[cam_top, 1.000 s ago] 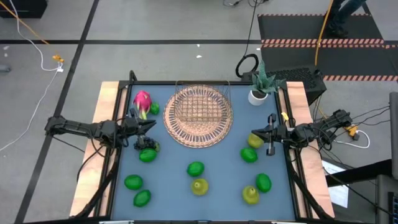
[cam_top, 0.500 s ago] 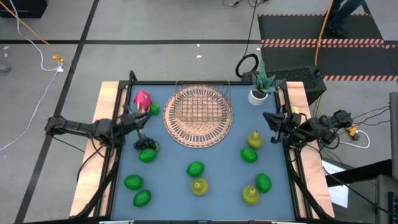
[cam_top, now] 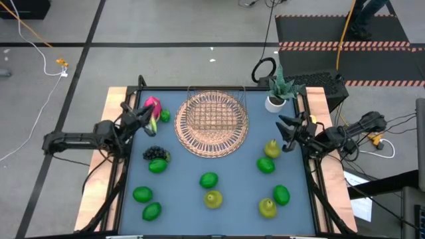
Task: Build produce basket
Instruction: Put the green pear into the wire basket
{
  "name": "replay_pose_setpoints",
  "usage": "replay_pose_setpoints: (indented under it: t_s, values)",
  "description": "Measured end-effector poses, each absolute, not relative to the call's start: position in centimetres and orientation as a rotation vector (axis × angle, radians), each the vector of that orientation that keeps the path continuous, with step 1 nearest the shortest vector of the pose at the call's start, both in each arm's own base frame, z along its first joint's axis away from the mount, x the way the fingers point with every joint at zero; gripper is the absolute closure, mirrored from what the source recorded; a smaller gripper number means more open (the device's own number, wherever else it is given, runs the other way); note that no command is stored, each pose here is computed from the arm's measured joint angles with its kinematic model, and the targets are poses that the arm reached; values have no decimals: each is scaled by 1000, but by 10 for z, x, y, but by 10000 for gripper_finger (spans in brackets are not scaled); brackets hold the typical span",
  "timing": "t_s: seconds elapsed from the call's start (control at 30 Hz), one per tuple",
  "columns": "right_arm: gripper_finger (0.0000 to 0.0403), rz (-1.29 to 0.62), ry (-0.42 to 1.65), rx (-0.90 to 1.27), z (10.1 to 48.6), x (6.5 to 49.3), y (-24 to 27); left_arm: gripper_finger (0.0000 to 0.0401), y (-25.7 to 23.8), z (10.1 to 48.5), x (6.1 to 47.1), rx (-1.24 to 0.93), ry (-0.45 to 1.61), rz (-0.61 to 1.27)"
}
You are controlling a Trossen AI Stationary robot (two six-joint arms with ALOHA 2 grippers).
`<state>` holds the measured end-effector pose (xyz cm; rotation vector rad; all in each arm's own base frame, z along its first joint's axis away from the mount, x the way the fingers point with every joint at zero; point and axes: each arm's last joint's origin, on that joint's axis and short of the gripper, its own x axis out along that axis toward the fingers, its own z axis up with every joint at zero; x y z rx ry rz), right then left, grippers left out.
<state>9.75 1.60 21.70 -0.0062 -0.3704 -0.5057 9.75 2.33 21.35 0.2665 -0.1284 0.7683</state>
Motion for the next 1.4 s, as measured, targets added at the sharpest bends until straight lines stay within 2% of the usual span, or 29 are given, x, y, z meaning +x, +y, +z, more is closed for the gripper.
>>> replay_pose_setpoints:
  t_s: [0.1,0.17,0.43,0.6,0.73,0.83,0.97,1.17,1.3,1.4]
  values:
    - [225,-545,-382,-41,219,99,14,347,29,211,105,255,-61,782]
    - [212,-577,-409,-61,223,99,12,329,33,209,112,232,-31,772]
    - [169,-624,-477,-215,230,100,6,207,58,226,147,168,106,775]
    - [161,-724,-467,-205,230,99,-2,162,76,244,178,212,139,778]
    - [161,-877,-385,-127,225,99,-8,153,87,278,201,265,76,794]
    - [161,-885,-346,-68,219,103,-9,158,91,302,215,278,86,782]
    - [161,-726,-338,14,209,114,-8,166,86,315,226,235,160,738]
    - [161,-346,-334,141,199,131,0,169,63,293,230,196,307,589]
    - [161,-305,-334,199,211,147,5,169,49,284,232,157,314,535]
    - [161,-317,-251,154,226,171,11,169,40,284,228,163,340,500]
